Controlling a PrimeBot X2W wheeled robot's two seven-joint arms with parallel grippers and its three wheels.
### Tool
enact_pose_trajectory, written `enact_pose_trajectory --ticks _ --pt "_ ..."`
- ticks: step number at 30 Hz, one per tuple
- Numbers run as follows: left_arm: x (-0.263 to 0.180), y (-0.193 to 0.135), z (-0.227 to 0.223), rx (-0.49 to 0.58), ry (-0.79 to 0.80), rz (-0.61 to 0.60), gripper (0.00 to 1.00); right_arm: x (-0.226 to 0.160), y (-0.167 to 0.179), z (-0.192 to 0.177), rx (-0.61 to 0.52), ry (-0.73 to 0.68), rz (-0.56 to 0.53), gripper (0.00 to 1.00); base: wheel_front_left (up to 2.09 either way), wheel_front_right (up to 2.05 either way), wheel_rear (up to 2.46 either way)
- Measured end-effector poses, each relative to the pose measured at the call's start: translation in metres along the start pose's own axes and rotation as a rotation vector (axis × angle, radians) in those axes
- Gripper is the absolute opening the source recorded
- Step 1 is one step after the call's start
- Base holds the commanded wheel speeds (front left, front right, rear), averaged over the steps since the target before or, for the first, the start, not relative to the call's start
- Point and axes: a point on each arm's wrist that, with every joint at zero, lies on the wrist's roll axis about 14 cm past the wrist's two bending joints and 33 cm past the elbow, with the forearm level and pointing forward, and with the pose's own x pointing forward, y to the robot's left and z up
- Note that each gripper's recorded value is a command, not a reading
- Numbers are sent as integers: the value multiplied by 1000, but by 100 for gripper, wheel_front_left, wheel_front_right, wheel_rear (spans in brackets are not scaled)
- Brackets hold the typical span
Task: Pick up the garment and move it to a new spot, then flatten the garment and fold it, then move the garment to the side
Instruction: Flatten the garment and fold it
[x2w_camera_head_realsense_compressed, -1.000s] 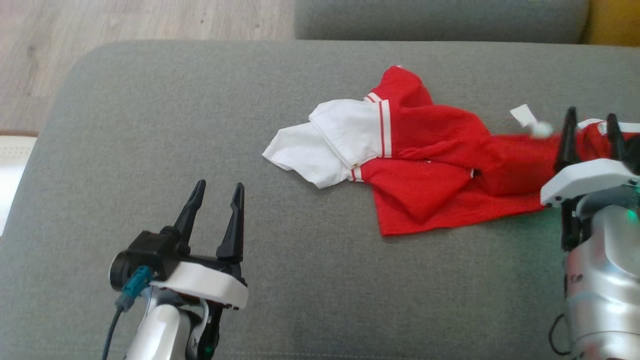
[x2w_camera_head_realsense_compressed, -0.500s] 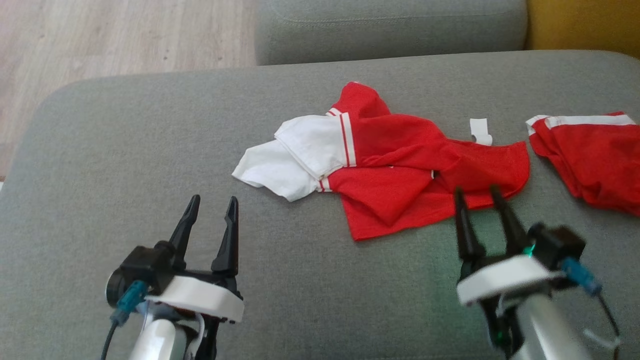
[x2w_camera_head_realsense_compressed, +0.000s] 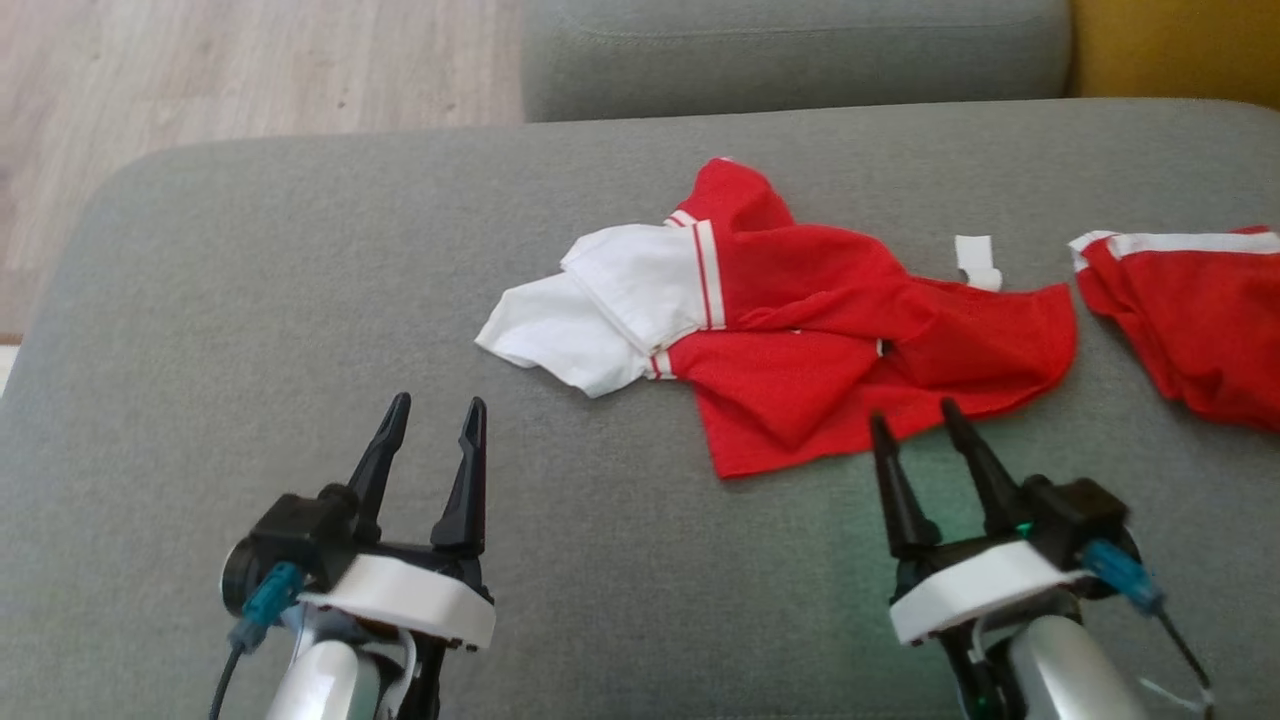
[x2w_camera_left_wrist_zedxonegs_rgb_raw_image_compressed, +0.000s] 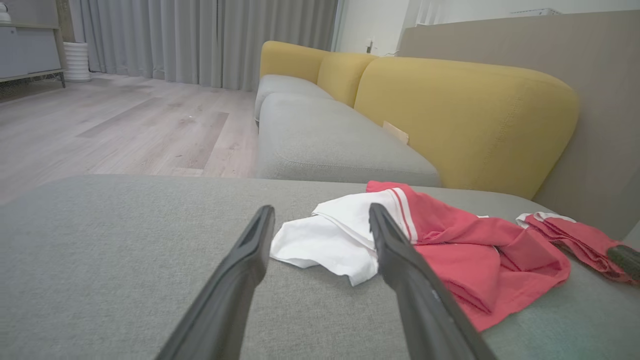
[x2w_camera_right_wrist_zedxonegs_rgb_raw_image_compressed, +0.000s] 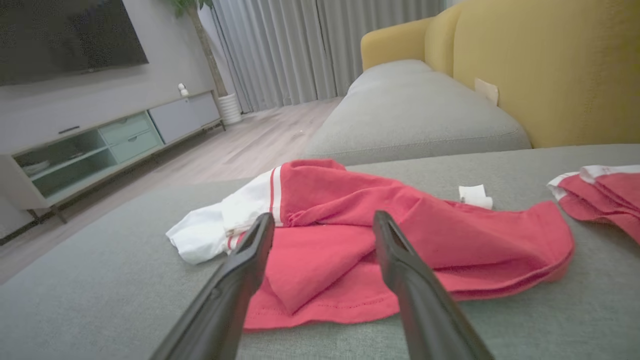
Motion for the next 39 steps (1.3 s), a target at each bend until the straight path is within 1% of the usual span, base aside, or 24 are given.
enact_pose_trajectory --ticks 5,11,17,18,23,26,27,28,29,35,39 --pt "-4 11 -4 2 13 35 100 16 24 -21 -73 111 94 100 0 0 0" --pt "-6 24 -3 7 13 76 100 34 43 -48 -145 234 179 100 0 0 0" --pt "-15 37 -9 6 35 124 100 43 53 -81 -178 377 231 100 0 0 0" --pt "-15 37 -9 6 35 124 100 43 53 -81 -178 377 231 100 0 0 0" --pt "-17 46 -8 12 37 151 100 41 59 -106 -203 478 266 100 0 0 0" --pt "-18 47 -10 12 41 155 100 42 58 -110 -211 497 267 100 0 0 0" --pt "-17 47 -10 12 41 154 100 44 57 -110 -214 499 266 73 0 0 0" --pt "-17 47 -10 11 40 153 100 45 56 -110 -219 501 266 15 0 0 0" --pt "-16 46 -10 11 40 149 100 45 56 -109 -223 503 265 0 0 0 0" --pt "-9 37 -8 8 32 120 100 39 44 -105 -231 492 235 0 0 0 0" --pt "-2 28 -6 4 21 88 100 30 25 -98 -216 474 168 0 0 0 0"
